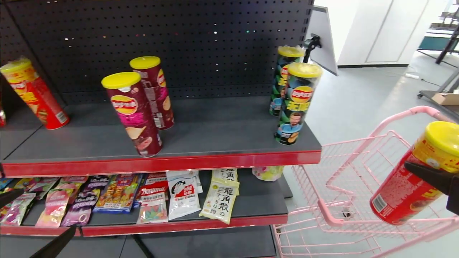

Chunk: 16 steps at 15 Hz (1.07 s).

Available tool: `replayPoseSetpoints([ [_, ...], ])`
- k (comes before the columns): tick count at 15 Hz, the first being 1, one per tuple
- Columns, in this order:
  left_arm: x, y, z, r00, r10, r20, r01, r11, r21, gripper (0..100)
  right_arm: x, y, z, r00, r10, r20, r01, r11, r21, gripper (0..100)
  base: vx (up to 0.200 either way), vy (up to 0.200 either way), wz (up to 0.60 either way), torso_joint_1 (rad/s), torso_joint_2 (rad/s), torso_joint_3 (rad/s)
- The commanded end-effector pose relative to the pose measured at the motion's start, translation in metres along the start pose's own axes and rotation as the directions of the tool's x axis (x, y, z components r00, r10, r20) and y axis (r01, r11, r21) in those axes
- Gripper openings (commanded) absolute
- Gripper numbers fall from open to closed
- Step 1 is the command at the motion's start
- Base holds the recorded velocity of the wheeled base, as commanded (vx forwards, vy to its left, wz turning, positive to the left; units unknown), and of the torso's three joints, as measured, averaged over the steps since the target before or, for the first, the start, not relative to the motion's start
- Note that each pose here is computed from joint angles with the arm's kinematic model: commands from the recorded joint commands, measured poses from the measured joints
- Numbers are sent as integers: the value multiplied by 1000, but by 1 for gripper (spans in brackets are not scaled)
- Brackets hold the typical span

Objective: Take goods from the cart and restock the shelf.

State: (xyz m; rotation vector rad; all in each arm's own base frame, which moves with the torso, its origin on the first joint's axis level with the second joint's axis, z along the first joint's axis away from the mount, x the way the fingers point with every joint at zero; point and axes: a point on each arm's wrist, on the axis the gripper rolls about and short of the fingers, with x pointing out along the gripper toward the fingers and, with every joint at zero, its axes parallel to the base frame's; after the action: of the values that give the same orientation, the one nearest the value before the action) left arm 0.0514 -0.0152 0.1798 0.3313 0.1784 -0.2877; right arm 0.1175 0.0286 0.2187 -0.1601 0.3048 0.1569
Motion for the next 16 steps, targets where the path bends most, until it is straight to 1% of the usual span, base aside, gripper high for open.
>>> replayPoseSetpoints([
  [1,0,0,0,1000,1,3,-1,1000,-2,100,0,0,-5,1000,-3,-13,3,1000,-2,0,0,0,0,0,0,0],
  [2,0,0,0,1000,1,3,-1,1000,0,100,-4,0,-7,1000,1,-2,-1,1000,1,0,0,0,0,0,0,0],
  [3,0,0,0,1000,1,1,-1,1000,-2,100,-7,0,-9,1000,15,4,-15,1000,6,0,0,200,0,7,2,-2],
  [4,0,0,0,1000,2,-1,-2,1000,0,100,-7,1,-13,999,50,0,-50,999,13,0,0,200,0,7,-2,2],
  [6,0,0,0,1000,2,-1,-2,1000,0,100,-13,2,-16,992,125,20,-125,992,27,0,0,200,0,-7,-5,5],
  [7,0,0,0,1000,2,-1,-2,1000,-2,100,-14,4,-19,982,186,20,-186,982,26,0,0,200,0,12,7,-2],
  [11,0,0,0,1000,2,1,-2,1000,-2,100,-14,5,-20,976,215,25,-215,976,21,0,0,200,0,7,2,1],
  [12,0,0,0,1000,2,1,-2,1000,-2,100,-16,6,-21,966,256,30,-257,966,20,0,0,200,0,2,7,7],
  [13,0,0,0,1000,2,-1,-2,1000,-2,100,-19,8,-23,946,321,41,-322,947,15,0,0,200,0,2,2,2],
  [14,0,0,0,1000,2,-1,-2,1000,-2,100,-20,9,-25,932,360,44,-361,932,10,0,0,200,0,-2,7,2],
  [16,0,0,0,1000,3,2,-3,1000,-1,100,-23,9,-26,928,368,53,-369,930,4,0,0,200,0,2,-2,2],
])
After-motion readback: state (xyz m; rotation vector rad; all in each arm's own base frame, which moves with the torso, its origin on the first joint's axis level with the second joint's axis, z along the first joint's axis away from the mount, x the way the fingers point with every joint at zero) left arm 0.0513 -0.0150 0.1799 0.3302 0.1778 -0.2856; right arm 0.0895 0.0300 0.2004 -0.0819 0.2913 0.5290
